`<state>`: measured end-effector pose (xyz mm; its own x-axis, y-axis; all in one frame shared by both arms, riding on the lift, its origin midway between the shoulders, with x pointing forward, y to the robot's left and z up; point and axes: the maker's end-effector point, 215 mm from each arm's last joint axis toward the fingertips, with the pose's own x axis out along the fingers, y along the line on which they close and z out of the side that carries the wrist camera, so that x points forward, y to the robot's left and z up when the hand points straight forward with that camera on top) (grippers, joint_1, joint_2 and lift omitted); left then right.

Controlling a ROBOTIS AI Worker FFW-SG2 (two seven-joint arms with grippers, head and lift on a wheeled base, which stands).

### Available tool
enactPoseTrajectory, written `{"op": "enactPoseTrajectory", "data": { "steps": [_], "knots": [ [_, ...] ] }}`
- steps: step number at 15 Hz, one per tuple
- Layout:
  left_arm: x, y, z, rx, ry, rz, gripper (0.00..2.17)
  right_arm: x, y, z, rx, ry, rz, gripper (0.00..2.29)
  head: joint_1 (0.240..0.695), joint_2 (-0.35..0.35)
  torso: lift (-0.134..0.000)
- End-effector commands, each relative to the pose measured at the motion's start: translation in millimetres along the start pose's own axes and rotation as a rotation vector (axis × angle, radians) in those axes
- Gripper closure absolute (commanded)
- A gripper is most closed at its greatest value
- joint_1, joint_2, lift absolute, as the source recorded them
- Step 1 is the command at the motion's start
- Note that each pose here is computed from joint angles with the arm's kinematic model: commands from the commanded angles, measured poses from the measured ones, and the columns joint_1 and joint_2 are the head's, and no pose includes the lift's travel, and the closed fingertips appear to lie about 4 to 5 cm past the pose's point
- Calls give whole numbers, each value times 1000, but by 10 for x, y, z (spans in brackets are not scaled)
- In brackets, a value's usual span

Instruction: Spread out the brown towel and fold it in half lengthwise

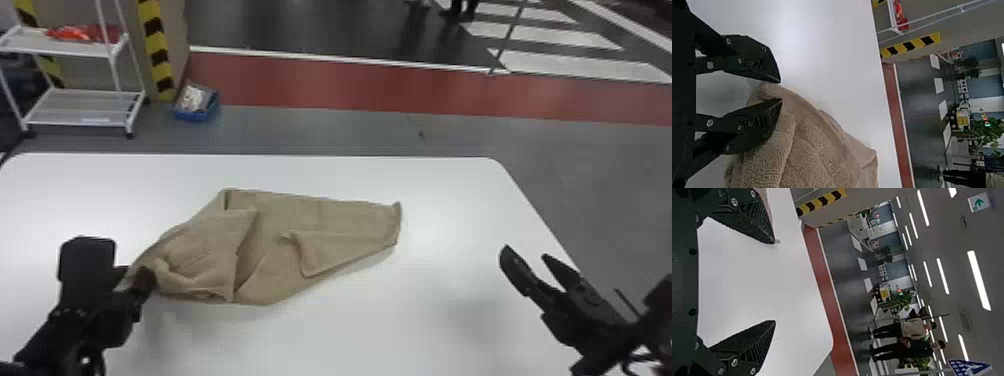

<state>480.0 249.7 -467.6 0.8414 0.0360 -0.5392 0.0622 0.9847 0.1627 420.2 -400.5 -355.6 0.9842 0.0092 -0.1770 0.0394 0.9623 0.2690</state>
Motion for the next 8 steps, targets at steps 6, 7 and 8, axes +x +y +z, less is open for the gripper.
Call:
{"op": "enactPoseTrajectory", "data": {
  "steps": [6,7,8],
  "knots": [
    [-210,-19,353,-12,-70,-7,1244,104,462,-43,-6,-4,112,178,695,-179,-125],
    [-278,-2,423,-15,-87,-2,1241,130,734,-77,-21,-3,189,191,695,-168,-125],
    [-336,-4,488,-17,-102,-2,1244,141,1069,-100,-50,-9,282,218,695,-149,-125]
  ]
}}
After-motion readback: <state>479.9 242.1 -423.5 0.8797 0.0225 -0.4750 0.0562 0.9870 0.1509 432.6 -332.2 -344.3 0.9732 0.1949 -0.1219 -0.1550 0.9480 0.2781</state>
